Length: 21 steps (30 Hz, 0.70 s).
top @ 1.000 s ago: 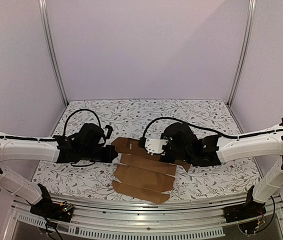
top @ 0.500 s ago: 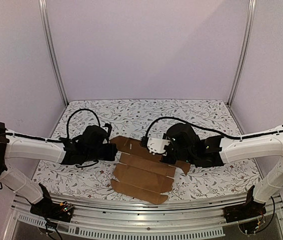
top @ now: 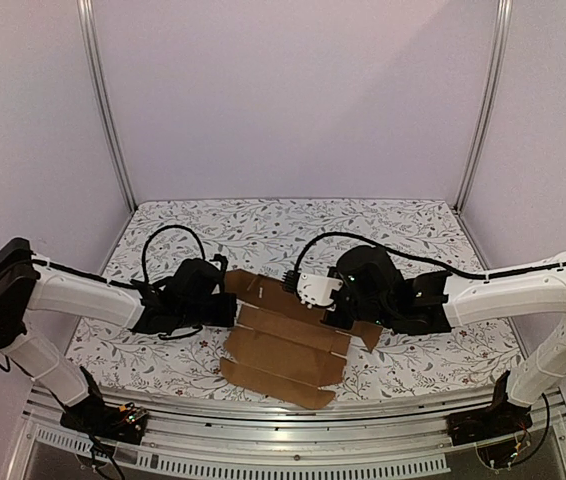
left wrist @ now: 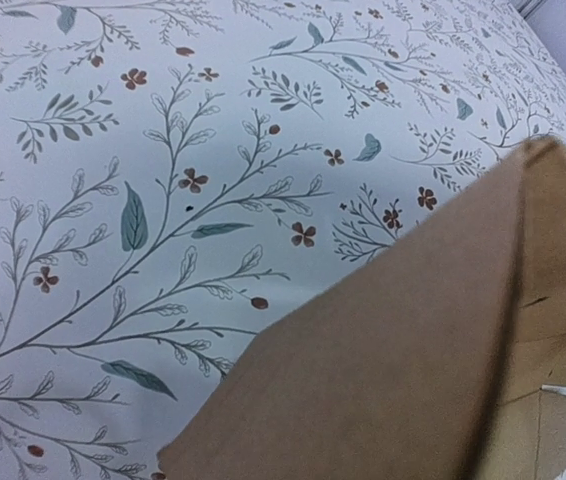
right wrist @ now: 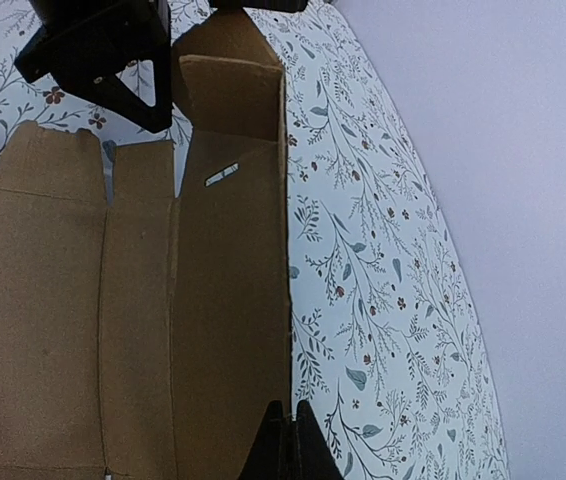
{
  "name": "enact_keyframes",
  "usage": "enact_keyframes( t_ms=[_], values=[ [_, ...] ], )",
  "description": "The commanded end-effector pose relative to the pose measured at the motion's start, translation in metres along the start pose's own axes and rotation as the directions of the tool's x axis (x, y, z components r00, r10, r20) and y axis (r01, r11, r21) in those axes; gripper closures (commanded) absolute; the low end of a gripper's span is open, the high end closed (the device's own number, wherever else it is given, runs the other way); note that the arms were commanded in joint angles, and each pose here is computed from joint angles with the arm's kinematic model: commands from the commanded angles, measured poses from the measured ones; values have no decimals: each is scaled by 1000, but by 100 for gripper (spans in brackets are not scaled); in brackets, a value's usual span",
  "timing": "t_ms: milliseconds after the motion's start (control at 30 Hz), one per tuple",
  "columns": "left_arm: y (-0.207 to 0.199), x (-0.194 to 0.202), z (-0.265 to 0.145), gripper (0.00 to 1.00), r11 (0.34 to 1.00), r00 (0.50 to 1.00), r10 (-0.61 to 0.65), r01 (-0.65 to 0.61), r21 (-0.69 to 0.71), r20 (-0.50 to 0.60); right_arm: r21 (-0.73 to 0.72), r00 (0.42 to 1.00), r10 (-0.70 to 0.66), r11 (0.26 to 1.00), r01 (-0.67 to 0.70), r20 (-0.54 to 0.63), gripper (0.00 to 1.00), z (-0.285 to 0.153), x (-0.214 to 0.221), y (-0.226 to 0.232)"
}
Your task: Fold the paper box
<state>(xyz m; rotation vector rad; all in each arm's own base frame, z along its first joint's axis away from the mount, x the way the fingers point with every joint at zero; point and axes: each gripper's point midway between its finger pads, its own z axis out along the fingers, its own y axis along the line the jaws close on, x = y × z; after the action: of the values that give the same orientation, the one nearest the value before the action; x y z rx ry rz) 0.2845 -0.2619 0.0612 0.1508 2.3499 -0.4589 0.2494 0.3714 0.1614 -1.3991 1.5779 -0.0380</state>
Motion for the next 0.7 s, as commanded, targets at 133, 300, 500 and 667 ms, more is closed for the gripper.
enact_keyframes(
  t_ms=[133,300,500,667],
  values=[
    [0,12,11,100,1000,999,3,-2,12,-37,-12,999,25,1000,-25,29,100,-7,-6,3],
    [-4,15,15,100,999,999,-1,3,33,-51,-11,999,28,1000,-27,38,100,-8,-9,3],
    [-13,15,15,100,997,998,4,1,79,-62,-3,999,31,1000,-30,32,100,-6,-9,2],
    [-22,16,14,100,993,997,5,4,121,-75,9,999,31,999,-31,15,100,-3,-6,2]
  ],
)
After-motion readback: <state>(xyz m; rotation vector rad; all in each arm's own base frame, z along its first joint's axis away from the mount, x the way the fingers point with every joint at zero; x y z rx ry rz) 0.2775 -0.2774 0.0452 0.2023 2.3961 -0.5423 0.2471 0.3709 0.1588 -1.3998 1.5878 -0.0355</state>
